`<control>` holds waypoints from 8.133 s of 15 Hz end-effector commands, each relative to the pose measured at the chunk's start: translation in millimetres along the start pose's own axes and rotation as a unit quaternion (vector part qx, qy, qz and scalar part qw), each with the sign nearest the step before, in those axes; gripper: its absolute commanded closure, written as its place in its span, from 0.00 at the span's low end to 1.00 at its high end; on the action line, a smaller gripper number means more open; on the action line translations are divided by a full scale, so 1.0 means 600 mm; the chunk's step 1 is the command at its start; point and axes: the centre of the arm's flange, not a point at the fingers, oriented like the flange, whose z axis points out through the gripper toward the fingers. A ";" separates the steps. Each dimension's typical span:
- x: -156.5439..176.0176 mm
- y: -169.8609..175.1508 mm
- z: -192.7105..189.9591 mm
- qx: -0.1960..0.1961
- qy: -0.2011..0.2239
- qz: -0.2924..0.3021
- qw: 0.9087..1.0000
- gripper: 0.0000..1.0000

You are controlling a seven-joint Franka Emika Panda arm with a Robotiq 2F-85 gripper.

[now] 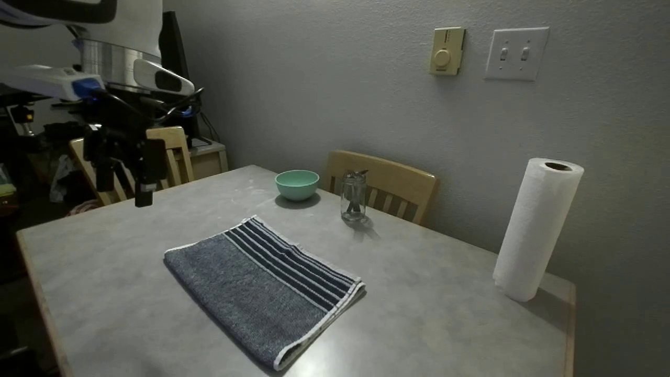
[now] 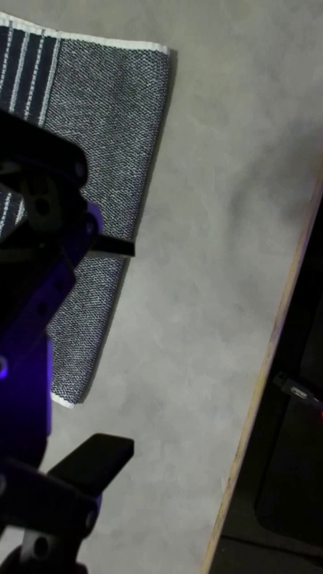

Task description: Fold the towel in half from left to right

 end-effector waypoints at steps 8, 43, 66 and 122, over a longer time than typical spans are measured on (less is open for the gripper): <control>0.120 -0.060 0.038 0.009 0.047 0.072 0.996 0.00; 0.353 -0.184 0.224 -0.023 0.025 0.121 0.992 0.00; 0.423 -0.156 0.315 -0.157 0.061 0.177 0.970 0.00; 0.247 -0.086 0.054 0.074 0.103 -0.193 0.973 0.98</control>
